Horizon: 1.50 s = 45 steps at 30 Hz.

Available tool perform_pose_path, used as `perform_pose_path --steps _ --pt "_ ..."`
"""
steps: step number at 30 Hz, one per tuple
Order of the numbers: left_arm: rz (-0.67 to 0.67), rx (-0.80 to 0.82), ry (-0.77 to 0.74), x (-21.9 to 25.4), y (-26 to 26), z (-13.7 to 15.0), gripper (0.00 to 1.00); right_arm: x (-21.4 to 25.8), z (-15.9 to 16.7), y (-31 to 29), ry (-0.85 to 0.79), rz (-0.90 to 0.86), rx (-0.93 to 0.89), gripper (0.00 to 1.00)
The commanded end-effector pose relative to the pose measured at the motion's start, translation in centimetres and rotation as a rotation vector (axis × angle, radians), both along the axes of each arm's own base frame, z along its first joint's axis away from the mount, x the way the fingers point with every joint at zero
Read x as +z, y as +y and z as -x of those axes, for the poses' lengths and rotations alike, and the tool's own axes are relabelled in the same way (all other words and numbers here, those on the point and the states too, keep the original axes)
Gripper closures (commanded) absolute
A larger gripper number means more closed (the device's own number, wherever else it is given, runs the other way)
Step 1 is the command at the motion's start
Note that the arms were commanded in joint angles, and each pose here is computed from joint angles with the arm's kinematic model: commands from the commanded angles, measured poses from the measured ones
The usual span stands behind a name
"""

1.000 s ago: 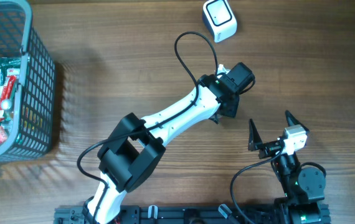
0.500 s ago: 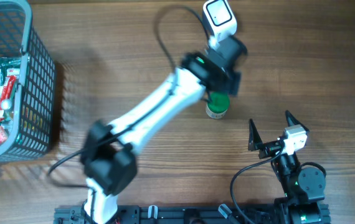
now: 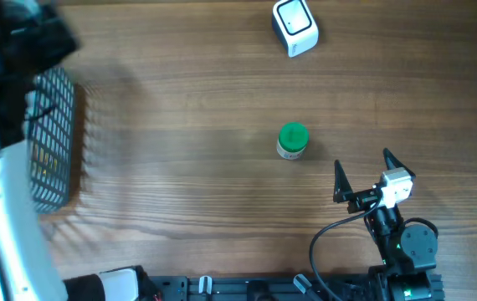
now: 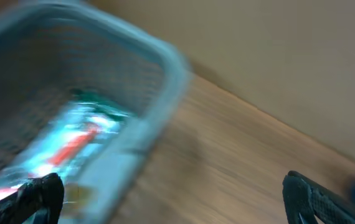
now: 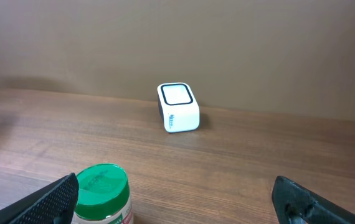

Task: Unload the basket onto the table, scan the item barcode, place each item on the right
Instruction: 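Reach the left gripper into the basket and grasp the yellow Vim bottle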

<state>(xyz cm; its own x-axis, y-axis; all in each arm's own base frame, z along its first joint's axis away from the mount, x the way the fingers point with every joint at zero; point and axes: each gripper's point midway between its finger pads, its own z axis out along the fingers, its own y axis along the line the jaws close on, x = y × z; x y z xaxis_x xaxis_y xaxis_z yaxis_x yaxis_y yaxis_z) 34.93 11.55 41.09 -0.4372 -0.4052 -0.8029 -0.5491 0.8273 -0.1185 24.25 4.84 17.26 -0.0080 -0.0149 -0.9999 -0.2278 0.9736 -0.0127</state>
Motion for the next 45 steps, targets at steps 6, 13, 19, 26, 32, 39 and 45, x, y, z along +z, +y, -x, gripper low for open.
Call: perform_pose_path --steps 6,13,19,26,32,39,45 --pt "0.041 0.252 0.245 -5.9 12.7 5.2 0.00 0.0 0.0 -0.1 -0.006 0.011 -0.005 0.01" --pt "0.232 -0.012 0.566 -15.7 12.0 4.3 0.00 0.0 0.0 -0.1 -0.006 0.011 -0.005 0.00" --pt "0.316 -0.084 0.730 -21.5 11.7 4.8 0.00 0.0 0.0 -0.1 -0.006 0.011 -0.005 0.00" --pt "0.320 -0.158 0.795 -26.7 11.9 4.6 0.05 0.0 0.0 -0.1 -0.006 0.012 -0.005 0.00" --pt "0.286 -0.212 0.797 -29.9 12.1 4.3 0.17 0.0 0.0 -0.1 -0.006 0.011 -0.005 0.00" --pt "0.285 -0.211 0.795 -31.3 12.1 4.4 0.38 0.0 0.0 -0.1 -0.006 0.011 -0.005 0.00" --pt "0.281 -0.211 0.790 -31.2 12.2 4.2 0.65 0.0 0.0 -0.1 -0.006 0.011 -0.005 0.00"
